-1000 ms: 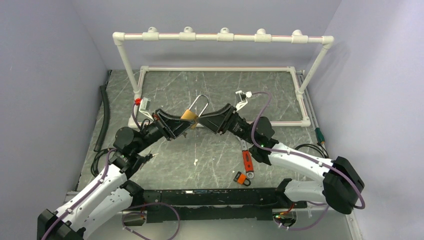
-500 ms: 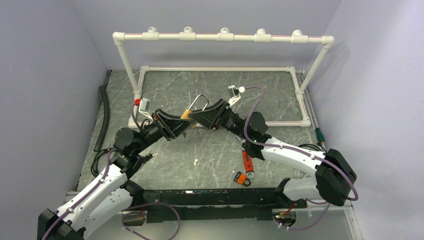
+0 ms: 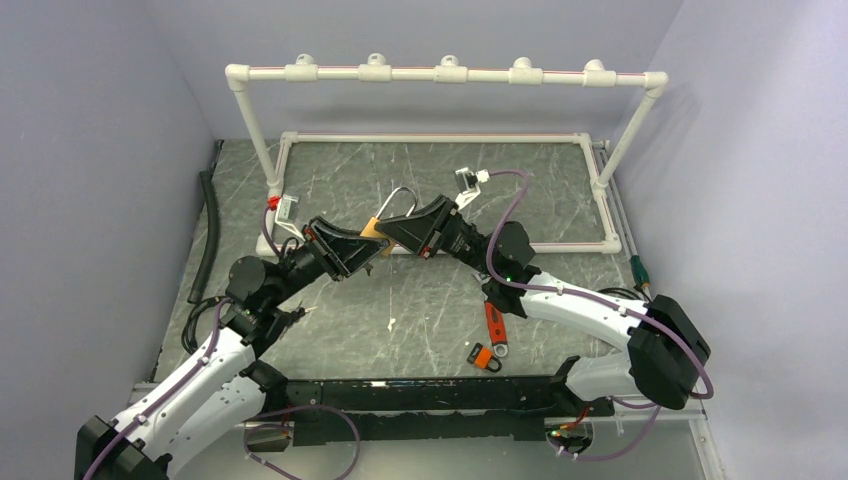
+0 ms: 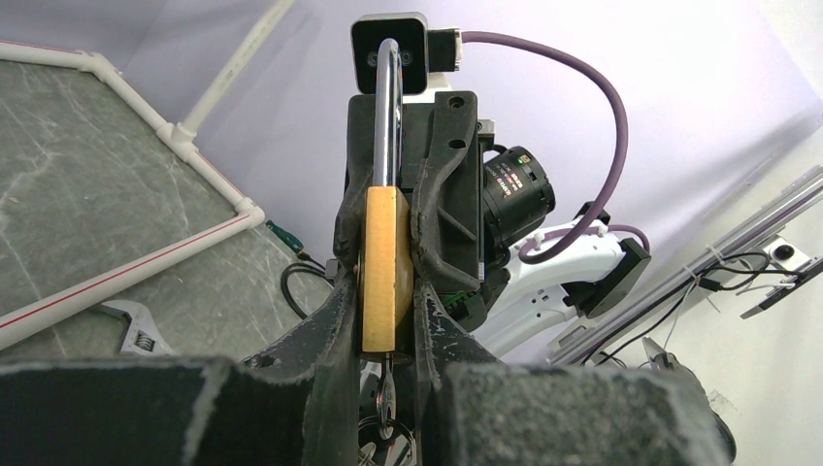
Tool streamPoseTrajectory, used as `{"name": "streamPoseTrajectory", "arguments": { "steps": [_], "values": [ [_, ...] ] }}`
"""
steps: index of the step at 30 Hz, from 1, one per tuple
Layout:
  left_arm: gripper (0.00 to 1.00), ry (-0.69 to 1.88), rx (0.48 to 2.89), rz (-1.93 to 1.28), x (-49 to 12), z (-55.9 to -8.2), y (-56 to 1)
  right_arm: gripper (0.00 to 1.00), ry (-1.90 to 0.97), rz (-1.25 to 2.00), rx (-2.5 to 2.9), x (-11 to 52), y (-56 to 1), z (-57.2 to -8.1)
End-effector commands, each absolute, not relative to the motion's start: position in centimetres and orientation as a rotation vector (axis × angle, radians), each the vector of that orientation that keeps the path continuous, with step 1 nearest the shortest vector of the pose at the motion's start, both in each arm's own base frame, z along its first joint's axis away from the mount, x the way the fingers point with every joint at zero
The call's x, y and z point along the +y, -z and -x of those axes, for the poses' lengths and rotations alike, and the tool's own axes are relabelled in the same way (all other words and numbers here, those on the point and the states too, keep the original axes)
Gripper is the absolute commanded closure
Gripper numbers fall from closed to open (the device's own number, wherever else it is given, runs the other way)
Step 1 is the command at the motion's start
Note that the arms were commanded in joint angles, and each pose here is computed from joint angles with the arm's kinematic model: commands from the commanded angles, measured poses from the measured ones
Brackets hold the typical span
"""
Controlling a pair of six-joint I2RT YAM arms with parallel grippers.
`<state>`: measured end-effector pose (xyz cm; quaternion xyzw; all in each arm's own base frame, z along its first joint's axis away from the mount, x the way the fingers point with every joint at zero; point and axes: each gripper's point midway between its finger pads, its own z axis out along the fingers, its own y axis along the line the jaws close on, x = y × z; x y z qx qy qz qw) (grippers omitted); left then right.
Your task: Unlock with the key
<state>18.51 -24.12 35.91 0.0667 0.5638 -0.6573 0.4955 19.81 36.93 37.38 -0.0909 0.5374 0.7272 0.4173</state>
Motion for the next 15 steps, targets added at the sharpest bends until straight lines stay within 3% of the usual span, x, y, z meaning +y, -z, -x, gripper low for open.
{"name": "streamPoseTrajectory", "arguments": {
  "steps": [1,11,15],
  "values": [
    [1.0,1.618,1.241,-0.21,-23.7,-17.51,-38.67,0.79,-1.839,0.284,1.236,36.8,-40.29,-18.98],
    [1.0,1.641,1.238,-0.218,-23.91,-17.4,-38.91,0.76,-1.801,0.309,1.269,37.25,-39.72,-19.31],
    [1.0,1.653,1.244,-0.227,-24.15,-17.38,-38.75,0.88,-1.8,0.318,1.279,37.5,-39.44,-19.36]
  ]
}}
